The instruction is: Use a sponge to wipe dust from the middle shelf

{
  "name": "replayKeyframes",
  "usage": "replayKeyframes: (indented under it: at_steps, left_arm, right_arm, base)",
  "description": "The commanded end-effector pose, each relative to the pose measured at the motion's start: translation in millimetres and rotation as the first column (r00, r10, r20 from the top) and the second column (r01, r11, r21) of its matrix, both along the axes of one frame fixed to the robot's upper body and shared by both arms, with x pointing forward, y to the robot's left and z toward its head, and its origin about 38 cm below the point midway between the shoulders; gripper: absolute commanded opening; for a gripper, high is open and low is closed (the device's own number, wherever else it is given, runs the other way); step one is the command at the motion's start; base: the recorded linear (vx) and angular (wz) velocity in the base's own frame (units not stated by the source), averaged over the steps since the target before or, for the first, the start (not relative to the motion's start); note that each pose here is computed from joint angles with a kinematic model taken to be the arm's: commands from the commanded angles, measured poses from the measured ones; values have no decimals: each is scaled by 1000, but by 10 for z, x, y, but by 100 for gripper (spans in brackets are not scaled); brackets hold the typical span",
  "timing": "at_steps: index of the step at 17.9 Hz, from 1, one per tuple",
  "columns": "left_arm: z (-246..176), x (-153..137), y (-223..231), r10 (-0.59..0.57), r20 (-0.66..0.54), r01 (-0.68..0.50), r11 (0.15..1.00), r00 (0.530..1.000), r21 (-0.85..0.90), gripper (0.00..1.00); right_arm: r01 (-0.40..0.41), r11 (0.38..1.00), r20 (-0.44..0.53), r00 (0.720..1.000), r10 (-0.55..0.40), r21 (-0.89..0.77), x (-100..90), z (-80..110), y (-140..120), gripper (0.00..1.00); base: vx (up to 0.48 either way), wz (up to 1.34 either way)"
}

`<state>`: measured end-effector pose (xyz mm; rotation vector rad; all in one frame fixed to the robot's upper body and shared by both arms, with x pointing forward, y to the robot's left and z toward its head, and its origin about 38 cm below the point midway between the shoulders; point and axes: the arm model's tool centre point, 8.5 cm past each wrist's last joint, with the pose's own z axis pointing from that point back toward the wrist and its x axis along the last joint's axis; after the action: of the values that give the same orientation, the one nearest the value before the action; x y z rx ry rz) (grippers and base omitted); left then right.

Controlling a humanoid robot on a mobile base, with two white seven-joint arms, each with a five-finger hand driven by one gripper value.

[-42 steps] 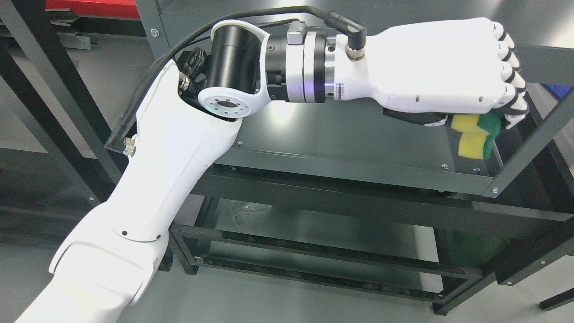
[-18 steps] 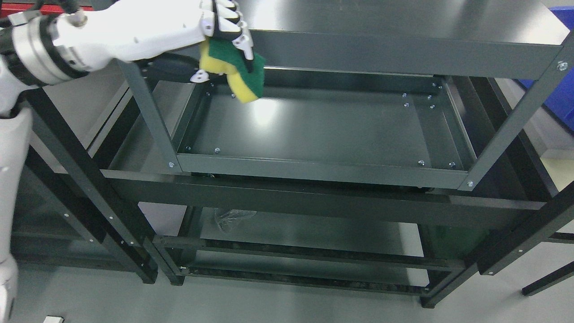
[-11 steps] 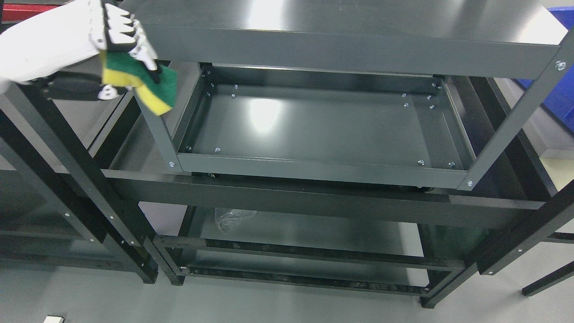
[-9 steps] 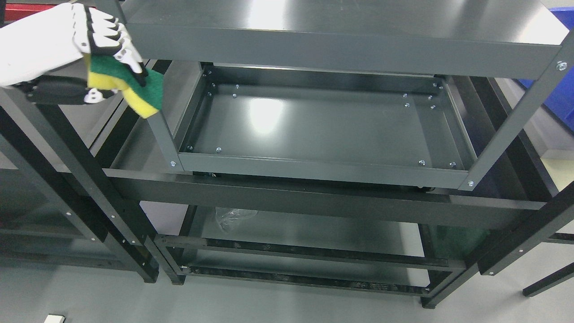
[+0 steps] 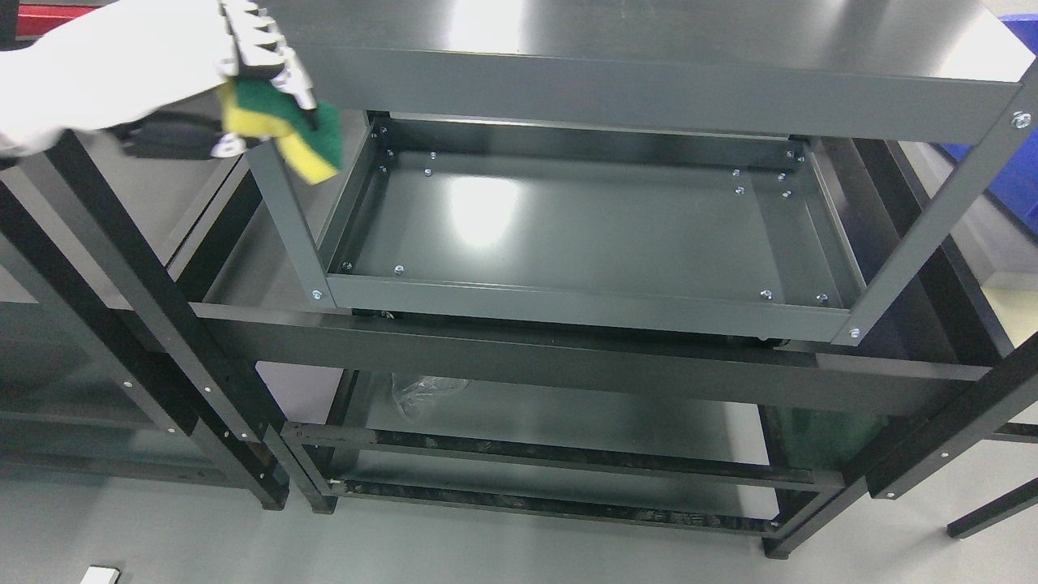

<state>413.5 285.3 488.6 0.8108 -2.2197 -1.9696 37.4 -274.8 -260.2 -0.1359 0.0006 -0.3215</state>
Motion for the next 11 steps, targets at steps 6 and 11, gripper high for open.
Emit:
replayKeyframes:
  at_steps: [6, 11]
  left_arm:
    - [-109, 110, -2650, -371, -15, 371, 923, 928, 98, 2]
    - [-413, -85, -3124, -491, -31, 491, 865, 871, 103, 2]
  right_arm:
    - [0, 1000, 17, 1000, 0, -20, 60, 13, -125, 100]
    - [0, 1000, 17, 1000, 0, -20, 60, 13, -125, 100]
  base:
    - [-1, 3]
    - [1, -3]
